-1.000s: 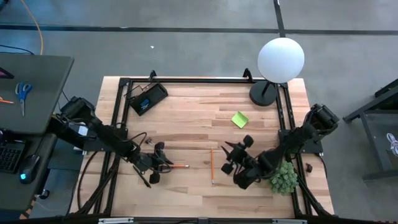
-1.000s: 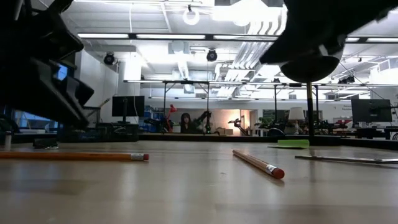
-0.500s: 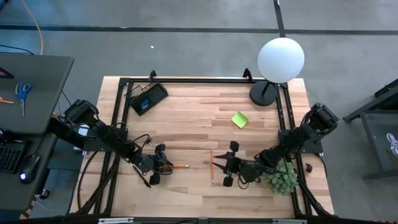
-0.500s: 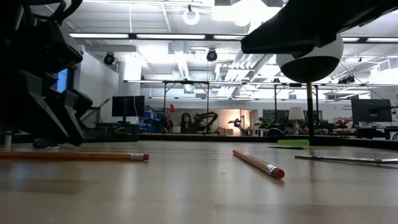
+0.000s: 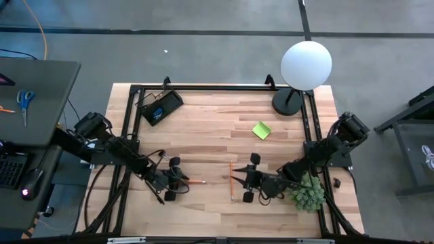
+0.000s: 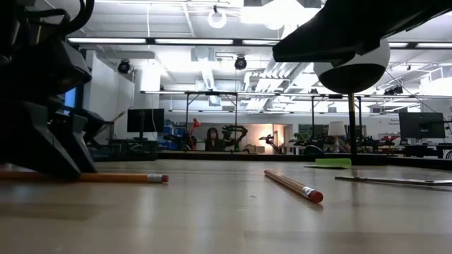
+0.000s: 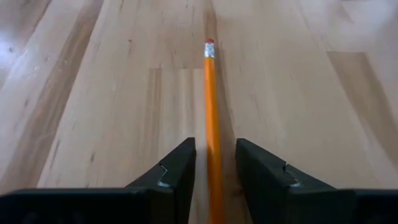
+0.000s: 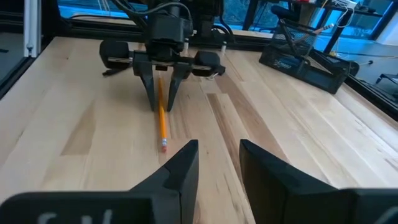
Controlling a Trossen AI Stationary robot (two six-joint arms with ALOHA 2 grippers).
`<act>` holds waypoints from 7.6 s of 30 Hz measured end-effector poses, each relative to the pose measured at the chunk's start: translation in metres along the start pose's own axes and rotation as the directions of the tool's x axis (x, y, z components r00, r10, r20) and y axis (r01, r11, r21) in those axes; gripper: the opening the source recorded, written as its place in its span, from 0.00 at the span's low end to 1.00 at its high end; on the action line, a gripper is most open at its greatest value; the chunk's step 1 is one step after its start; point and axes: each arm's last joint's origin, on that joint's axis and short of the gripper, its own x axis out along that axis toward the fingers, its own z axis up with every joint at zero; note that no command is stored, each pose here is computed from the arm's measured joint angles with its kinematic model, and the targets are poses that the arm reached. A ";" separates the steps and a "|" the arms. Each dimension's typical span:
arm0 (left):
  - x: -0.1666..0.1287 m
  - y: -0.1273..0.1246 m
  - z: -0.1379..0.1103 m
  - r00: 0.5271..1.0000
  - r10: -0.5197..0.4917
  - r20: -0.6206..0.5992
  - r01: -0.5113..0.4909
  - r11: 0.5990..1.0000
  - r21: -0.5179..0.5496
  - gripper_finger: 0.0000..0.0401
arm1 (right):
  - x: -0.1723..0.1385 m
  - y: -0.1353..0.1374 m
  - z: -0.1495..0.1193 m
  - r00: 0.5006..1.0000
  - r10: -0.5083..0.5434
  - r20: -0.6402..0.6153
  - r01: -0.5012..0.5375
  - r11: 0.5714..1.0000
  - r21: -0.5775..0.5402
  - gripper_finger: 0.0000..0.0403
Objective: Pick and place office supplies into organizer
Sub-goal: Put the orange pencil into the top left section of the desk organizer
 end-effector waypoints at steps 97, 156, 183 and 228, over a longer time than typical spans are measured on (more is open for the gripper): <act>-0.019 -0.017 0.073 0.757 0.025 0.653 -0.065 0.997 0.038 0.04 | 0.084 -0.017 0.034 0.830 0.242 0.502 -0.276 0.961 -0.006 0.03; -0.014 -0.005 0.074 0.810 0.081 0.581 -0.045 0.996 -0.077 0.19 | 0.127 -0.019 0.076 0.915 0.328 0.235 -0.323 0.945 -0.061 0.03; -0.028 0.007 0.078 0.838 0.081 0.539 -0.037 0.995 -0.092 0.01 | 0.129 -0.023 0.070 0.963 0.225 0.147 -0.219 0.974 -0.058 0.24; -0.146 0.205 0.086 0.598 0.644 0.476 -0.561 0.762 -0.325 0.00 | 0.099 0.000 0.059 0.996 0.069 -0.052 -0.072 0.996 -0.061 0.25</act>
